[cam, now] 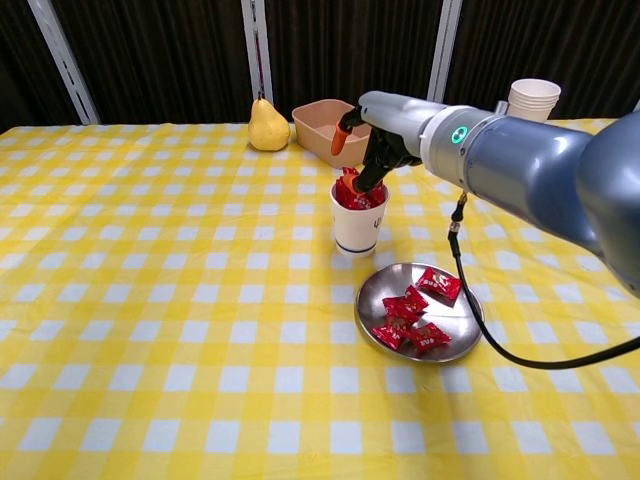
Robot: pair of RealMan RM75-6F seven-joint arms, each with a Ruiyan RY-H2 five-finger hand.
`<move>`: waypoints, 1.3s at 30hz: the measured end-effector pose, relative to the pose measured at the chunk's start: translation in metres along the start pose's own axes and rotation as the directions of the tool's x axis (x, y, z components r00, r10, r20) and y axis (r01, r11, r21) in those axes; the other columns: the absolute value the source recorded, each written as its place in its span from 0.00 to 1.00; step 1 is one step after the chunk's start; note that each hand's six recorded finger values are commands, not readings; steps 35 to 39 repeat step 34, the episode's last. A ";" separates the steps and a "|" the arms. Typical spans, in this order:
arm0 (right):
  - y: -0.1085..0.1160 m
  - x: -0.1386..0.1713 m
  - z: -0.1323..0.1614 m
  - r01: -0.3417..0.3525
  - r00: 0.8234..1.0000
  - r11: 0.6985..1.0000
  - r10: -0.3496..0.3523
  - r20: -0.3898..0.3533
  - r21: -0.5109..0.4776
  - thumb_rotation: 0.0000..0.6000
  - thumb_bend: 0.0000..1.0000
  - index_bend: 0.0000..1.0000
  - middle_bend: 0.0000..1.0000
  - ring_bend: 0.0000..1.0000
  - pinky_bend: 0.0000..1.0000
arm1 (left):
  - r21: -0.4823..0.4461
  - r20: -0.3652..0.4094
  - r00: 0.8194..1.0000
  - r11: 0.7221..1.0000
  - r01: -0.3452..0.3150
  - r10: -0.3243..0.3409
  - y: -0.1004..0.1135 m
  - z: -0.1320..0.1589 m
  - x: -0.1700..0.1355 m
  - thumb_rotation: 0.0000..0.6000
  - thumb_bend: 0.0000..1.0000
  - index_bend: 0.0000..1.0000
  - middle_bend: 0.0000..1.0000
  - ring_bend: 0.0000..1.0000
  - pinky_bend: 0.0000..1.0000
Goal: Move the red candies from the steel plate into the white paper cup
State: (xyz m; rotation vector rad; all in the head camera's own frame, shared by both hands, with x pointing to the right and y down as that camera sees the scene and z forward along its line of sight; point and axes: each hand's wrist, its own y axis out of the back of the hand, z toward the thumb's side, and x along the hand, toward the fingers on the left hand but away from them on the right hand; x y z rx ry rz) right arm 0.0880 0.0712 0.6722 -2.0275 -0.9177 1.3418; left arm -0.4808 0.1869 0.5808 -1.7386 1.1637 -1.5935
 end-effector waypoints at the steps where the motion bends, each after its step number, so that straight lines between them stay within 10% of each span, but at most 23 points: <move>1: 0.001 0.002 0.000 0.001 1.000 1.000 -0.001 -0.003 -0.002 1.00 0.50 0.30 0.93 0.94 0.98 | 0.000 0.001 1.000 1.000 0.000 0.000 0.000 0.000 0.000 1.00 0.01 0.05 0.00 0.00 0.00; 11: 0.016 0.038 -0.009 0.044 0.998 0.999 -0.045 -0.050 -0.022 1.00 0.50 0.29 0.92 0.87 0.95 | 0.004 0.009 1.000 1.000 -0.010 0.010 0.001 0.000 -0.001 1.00 0.01 0.05 0.00 0.00 0.00; 17: 0.026 0.072 -0.046 0.090 0.995 0.996 -0.089 -0.050 0.006 1.00 0.49 0.23 0.70 0.65 0.78 | 0.016 0.022 0.999 1.000 -0.024 0.024 0.002 0.002 -0.002 1.00 0.01 0.05 0.00 0.00 0.00; 25: 0.029 0.130 -0.121 0.116 0.993 0.984 -0.116 -0.009 0.135 1.00 0.43 0.00 0.06 0.01 0.13 | 0.054 0.045 0.997 0.997 -0.058 0.056 0.004 0.005 -0.004 1.00 0.01 0.05 0.00 0.00 0.00; 28: 0.032 0.154 -0.152 0.113 0.993 0.972 -0.118 0.013 0.206 1.00 0.36 0.00 0.00 0.00 0.00 | 0.078 0.051 0.996 0.994 -0.073 0.069 0.004 0.005 -0.004 1.00 0.01 0.02 0.00 0.00 0.00; 39: 0.045 0.195 -0.198 0.153 0.982 0.933 -0.181 0.057 0.326 1.00 0.32 0.00 0.00 0.00 0.00 | 0.131 0.068 0.993 0.986 -0.104 0.095 0.005 0.005 -0.005 1.00 0.00 0.00 0.00 0.00 0.00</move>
